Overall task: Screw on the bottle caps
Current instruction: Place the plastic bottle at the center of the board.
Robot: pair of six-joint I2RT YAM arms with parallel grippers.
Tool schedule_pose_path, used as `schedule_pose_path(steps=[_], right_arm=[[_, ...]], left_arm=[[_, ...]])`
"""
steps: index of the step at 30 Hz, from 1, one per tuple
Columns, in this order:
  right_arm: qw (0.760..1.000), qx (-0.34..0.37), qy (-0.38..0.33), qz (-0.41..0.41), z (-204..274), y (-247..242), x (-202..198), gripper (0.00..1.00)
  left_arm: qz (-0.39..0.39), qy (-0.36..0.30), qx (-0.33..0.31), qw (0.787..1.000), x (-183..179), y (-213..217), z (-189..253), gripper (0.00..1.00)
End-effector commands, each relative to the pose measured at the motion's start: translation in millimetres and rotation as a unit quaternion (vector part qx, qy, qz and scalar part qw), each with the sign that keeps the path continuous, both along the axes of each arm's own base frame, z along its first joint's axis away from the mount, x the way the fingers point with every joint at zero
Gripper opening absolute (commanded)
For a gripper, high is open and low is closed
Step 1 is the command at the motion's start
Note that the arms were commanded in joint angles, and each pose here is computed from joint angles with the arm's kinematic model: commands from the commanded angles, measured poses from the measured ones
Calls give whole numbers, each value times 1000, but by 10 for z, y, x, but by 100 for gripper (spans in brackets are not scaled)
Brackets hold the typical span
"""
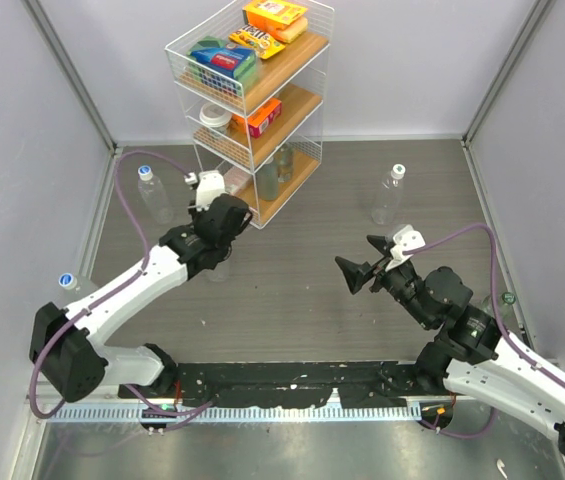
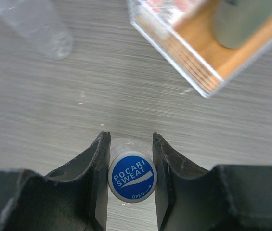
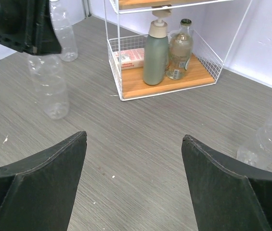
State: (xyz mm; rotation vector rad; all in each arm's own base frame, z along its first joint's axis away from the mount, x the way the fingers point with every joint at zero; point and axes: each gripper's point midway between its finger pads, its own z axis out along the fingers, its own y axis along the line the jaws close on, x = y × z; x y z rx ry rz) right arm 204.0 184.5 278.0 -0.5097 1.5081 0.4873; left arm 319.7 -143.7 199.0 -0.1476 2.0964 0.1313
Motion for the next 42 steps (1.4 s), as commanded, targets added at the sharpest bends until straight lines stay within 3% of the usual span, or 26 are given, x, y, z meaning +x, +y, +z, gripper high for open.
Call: schedule_pose_path(steps=[1,10,17,21,24,28,37,42], right_arm=[[999,10,-8,-30,42,-77,71,84],[1000,5,-1,-29,-18,-56,78,84],[999,6,-3,-33,-3,-81,77,84],[1000,0,1,-24,-27,-33,75,83],[1000,-5,4,-28,-43,-34,92,83],[1000,-3,4,-28,-35,-40,87,83],[990,77,46,-113,74,-253,187,87],[988,77,49,-128,58,-309,196,88]], left_arm=[[122,-39,-10,992,-15,585,75,0],[218,-61,-27,974,-61,1163,70,0],[228,-37,-44,972,-88,1250,-27,11],[221,-25,-51,974,-136,1225,-32,44],[218,-32,-58,974,-179,1236,13,64],[213,-49,-78,973,-256,1249,166,99],[122,-67,-166,976,-646,1085,792,100],[25,-77,-211,974,-980,916,1054,100]])
